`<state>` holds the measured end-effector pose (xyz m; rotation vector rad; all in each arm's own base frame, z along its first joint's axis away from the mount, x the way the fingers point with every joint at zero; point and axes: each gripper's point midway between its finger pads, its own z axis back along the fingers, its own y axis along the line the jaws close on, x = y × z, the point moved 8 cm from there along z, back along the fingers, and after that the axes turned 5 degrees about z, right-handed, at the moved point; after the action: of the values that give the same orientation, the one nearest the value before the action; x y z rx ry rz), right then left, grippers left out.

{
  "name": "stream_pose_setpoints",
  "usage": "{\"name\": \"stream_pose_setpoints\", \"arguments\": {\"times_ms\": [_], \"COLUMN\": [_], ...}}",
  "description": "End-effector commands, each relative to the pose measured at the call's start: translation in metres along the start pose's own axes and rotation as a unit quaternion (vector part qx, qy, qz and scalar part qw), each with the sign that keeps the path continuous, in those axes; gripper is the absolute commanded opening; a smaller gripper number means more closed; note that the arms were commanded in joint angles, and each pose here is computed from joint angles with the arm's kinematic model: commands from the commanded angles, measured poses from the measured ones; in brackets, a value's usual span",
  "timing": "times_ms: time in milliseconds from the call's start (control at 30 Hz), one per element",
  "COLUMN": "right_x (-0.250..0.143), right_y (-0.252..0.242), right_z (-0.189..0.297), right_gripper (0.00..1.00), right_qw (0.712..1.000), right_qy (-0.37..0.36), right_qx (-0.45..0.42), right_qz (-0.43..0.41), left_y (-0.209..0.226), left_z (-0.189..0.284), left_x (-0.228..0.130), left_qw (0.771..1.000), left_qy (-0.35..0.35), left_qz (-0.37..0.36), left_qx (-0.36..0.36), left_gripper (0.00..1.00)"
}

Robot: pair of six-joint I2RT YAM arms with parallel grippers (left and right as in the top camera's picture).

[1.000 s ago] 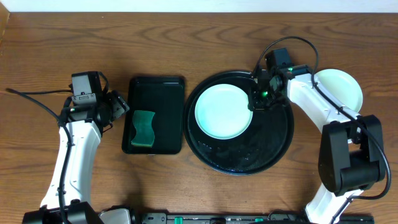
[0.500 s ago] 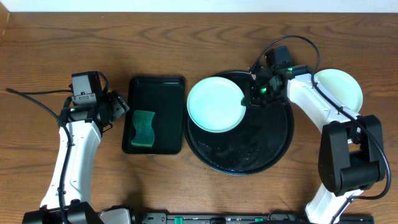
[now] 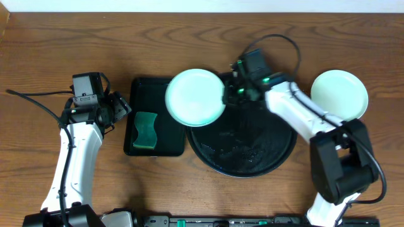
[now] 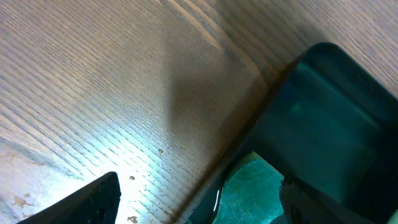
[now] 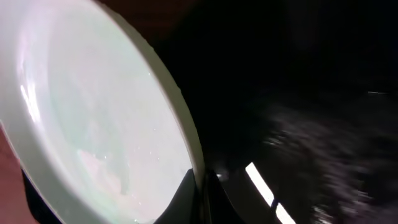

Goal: Clean dirty plates on tray and stack at the side
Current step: 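Carry the white plate left over the black rectangular tray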

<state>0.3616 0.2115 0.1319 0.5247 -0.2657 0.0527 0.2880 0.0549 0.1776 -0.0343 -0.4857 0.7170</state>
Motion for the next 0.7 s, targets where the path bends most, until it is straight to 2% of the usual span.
{"name": "stream_pose_setpoints", "arguments": {"times_ms": [0, 433, 667], "right_x": [0.011, 0.011, 0.011], "right_y": [0.034, 0.094, 0.116], "right_z": [0.007, 0.002, 0.005], "right_gripper": [0.01, 0.01, 0.01], "right_qw": [0.997, 0.968, 0.955], "right_qy": [-0.071, -0.235, -0.284], "right_qx": [-0.021, -0.079, -0.065], "right_qz": [-0.02, 0.044, 0.056], "left_y": [-0.002, -0.002, -0.002], "left_z": [0.005, 0.005, 0.005], "left_x": [0.006, 0.006, 0.006], "left_qw": [1.0, 1.0, 1.0], "left_qy": [-0.009, -0.009, -0.009], "left_qz": [0.003, 0.003, 0.003], "left_qx": [-0.006, -0.006, -0.006], "left_gripper": [0.82, 0.82, 0.82]}}
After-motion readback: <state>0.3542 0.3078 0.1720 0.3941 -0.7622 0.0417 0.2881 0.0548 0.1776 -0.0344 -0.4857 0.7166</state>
